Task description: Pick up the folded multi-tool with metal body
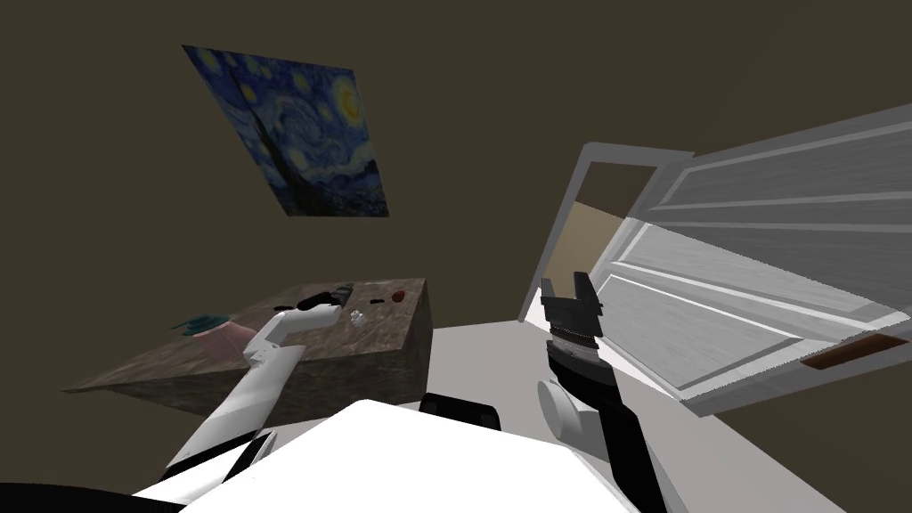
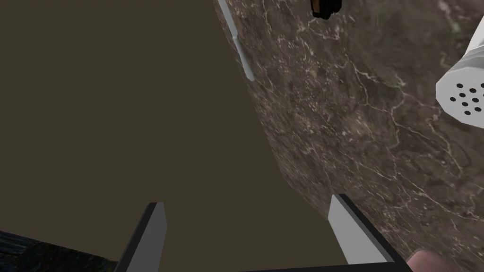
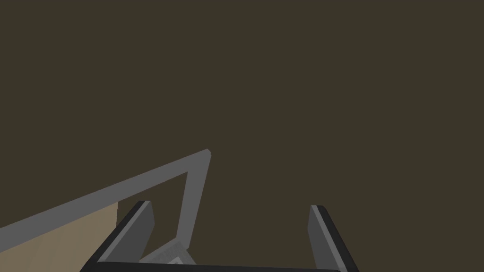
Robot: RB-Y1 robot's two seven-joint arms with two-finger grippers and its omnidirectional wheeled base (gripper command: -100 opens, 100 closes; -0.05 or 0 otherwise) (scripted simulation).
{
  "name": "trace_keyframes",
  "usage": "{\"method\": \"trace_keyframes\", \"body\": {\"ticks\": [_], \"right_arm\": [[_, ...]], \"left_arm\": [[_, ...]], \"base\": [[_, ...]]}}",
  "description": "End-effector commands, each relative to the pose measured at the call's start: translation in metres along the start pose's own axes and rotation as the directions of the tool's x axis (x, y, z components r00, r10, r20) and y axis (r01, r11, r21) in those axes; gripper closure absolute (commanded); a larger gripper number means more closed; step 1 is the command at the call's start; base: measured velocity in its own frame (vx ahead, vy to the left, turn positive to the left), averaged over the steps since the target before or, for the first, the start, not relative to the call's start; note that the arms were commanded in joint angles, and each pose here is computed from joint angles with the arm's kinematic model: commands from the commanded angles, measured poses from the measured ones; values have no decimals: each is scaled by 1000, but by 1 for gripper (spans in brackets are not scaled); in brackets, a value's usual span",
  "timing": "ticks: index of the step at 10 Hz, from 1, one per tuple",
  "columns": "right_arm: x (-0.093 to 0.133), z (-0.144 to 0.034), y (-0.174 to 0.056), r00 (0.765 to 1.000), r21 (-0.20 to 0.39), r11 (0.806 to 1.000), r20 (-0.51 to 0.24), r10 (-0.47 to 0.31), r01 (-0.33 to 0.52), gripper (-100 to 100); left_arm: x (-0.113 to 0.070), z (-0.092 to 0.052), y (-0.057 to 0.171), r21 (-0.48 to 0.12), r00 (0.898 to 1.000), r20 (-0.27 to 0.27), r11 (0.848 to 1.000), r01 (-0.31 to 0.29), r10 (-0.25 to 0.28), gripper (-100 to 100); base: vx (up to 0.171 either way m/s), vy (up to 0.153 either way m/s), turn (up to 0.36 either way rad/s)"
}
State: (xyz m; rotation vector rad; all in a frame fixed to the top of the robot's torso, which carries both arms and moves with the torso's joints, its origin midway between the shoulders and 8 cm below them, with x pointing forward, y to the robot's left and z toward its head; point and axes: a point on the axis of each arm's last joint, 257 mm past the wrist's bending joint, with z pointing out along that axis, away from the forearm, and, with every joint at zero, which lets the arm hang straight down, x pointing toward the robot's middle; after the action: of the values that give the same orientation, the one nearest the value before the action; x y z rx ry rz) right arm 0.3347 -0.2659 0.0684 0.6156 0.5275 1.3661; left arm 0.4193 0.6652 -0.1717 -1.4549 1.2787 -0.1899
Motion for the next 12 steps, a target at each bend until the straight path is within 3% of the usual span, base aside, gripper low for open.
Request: {"method": "trace_keyframes", "body": {"ticks": [1,4,6,12], "right_arm": [[0,0,0,1000,0,1000,0,0,0,0],[0,0,0,1000,0,1000,0,0,0,0],[0,0,0,1000,0,1000,0,0,0,0],[0,0,0,1000,0,1000,0,0,0,0]], "left_arm": [[1,0,9,-33,1000,-6,999,0,0,-100],[-13,8,35,-141,1000,-19,990,16,-19,-100],[-10,6,45,-179,999,-31,984,15,-21,-100],[-12,4,95,-371,993,-90,928,33,-72,-100]], "base": [[39,-26,4],[71,-42,-49],[61,-29,-3],[93,-13,-32]]}}
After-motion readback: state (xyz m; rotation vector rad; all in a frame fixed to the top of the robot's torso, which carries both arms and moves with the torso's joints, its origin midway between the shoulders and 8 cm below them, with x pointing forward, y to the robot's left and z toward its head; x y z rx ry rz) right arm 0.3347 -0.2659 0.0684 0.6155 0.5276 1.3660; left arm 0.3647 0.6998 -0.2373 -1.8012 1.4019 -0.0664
